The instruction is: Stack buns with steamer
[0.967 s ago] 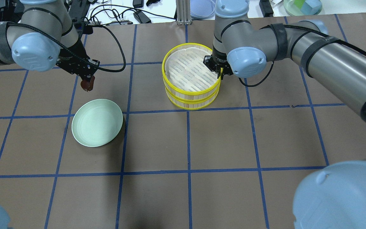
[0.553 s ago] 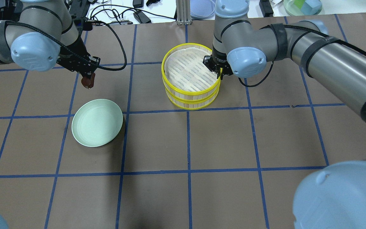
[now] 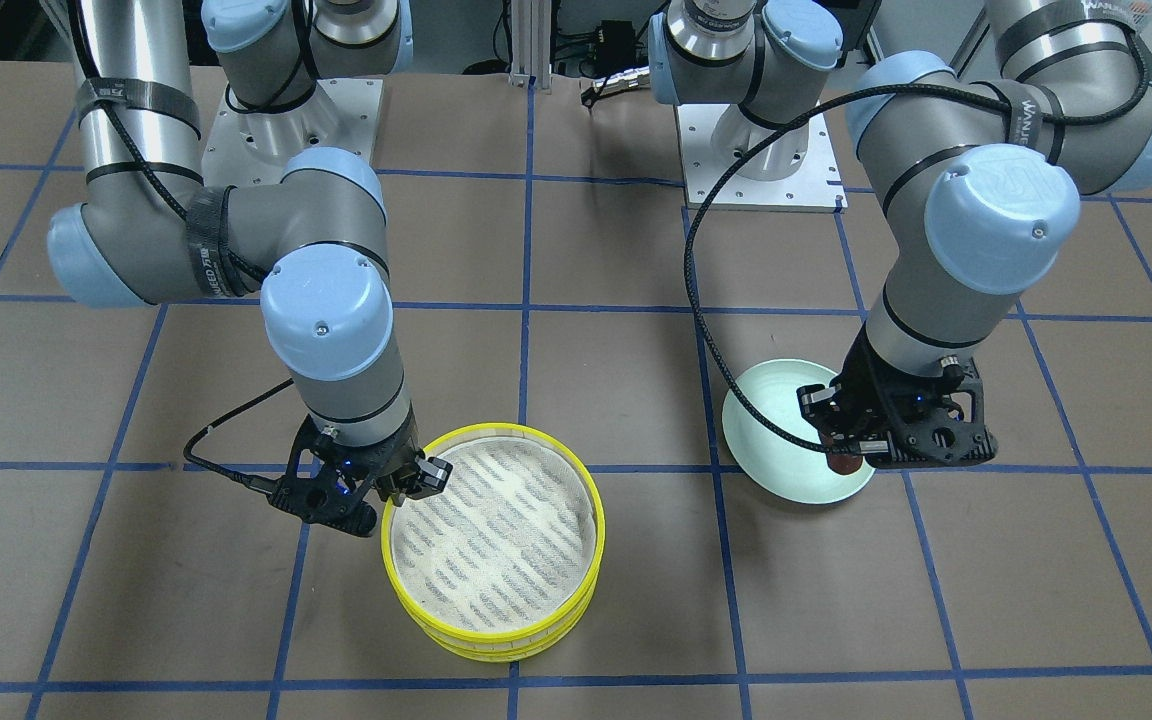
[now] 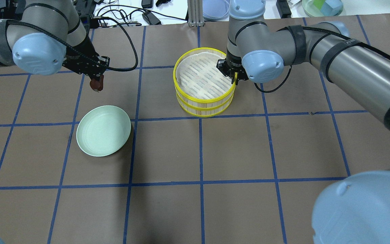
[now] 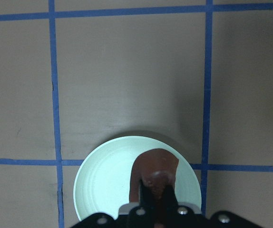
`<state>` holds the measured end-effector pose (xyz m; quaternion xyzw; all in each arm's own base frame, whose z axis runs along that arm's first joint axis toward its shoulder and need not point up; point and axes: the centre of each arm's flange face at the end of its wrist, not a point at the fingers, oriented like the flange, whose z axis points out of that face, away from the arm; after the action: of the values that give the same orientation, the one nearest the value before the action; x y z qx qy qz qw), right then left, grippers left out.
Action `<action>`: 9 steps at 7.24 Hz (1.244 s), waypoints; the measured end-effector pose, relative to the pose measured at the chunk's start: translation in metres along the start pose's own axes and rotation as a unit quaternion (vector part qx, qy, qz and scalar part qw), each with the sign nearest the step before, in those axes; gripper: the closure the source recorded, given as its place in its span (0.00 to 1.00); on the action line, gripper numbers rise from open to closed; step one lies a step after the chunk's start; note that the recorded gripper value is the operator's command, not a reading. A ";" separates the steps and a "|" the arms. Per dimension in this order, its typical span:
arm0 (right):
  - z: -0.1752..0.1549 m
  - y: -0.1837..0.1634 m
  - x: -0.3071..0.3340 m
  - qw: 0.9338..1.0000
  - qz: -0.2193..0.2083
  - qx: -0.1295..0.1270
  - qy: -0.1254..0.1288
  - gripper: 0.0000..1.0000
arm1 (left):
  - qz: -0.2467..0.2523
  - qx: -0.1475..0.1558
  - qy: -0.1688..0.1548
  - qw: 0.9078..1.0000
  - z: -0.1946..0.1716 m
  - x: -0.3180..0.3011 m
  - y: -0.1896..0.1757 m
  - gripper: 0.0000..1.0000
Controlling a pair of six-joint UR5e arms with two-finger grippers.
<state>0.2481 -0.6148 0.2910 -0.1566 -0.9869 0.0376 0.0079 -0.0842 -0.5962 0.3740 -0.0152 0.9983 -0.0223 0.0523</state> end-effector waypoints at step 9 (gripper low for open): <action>-0.096 0.011 0.028 0.999 -0.022 0.028 -0.017 0.14 | -0.162 0.042 0.040 0.985 -0.015 0.068 0.004 1.00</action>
<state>0.2277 -0.5884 0.3858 -0.1340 -0.9887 0.0677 -0.0040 -0.1539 -0.5939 0.3816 -0.1733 0.9821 -0.0729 0.0086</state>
